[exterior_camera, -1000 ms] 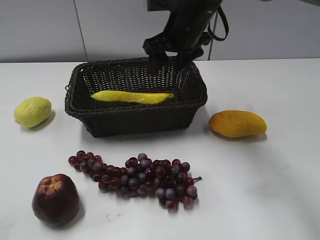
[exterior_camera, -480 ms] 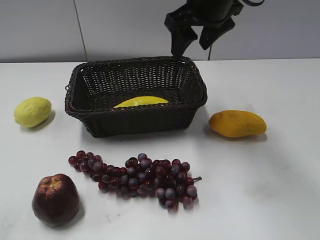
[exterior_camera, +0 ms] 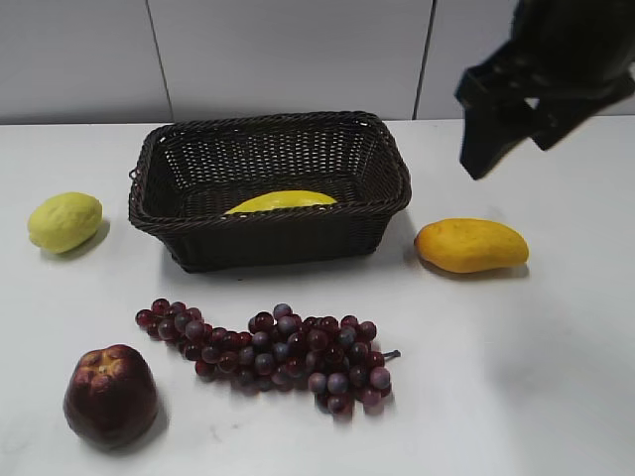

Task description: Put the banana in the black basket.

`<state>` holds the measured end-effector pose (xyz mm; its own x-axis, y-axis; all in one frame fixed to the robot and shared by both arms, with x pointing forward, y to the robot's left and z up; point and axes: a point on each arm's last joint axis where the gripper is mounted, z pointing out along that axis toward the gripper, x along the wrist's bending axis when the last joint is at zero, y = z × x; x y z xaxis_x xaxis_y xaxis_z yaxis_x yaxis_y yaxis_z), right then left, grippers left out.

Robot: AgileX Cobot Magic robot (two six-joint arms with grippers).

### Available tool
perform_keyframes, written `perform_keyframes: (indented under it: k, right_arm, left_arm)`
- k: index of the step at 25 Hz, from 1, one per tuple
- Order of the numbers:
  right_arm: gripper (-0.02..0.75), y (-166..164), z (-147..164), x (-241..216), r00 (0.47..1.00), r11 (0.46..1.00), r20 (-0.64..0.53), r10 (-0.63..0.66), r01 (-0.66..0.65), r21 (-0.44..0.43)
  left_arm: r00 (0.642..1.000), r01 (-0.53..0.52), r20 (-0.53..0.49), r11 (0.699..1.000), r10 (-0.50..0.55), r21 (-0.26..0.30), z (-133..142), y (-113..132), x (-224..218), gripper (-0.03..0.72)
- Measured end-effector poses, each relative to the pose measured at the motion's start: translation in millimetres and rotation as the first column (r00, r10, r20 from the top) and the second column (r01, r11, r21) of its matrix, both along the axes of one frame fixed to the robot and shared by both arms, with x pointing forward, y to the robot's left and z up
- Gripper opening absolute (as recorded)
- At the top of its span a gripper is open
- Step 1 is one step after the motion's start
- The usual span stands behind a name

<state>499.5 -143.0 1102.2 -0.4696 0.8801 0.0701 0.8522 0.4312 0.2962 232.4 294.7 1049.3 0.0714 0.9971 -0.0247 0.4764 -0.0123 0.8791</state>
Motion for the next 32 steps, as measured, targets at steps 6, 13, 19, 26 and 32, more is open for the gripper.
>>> perform_keyframes:
  k: [6,13,19,26,32]
  right_arm:
    - [0.593,-40,-2,-69,0.999,0.999,0.010,-0.050,0.049,0.021]
    - [0.593,-80,-13,-138,0.996,0.996,0.075,-0.058,0.053,0.065]
    - [0.593,-113,-18,-190,0.969,0.991,0.235,-0.070,0.042,0.124]
    - [0.593,-141,-36,-223,0.915,0.984,0.377,-0.143,0.090,0.155]
    - [0.593,-144,-51,-228,0.904,0.981,0.398,-0.155,0.092,0.173]
  left_arm:
    - [1.000,0.000,0.000,1.000,0.000,0.000,0,0,0,0.202]
    - [1.000,0.000,0.000,1.000,0.000,0.000,0,0,0,0.202]
    - [1.000,0.000,0.000,1.000,0.000,0.000,0,0,0,0.202]
    - [1.000,0.000,0.000,1.000,0.000,0.000,0,0,0,0.202]
    - [1.000,0.000,0.000,1.000,0.000,0.000,0,0,0,0.202]
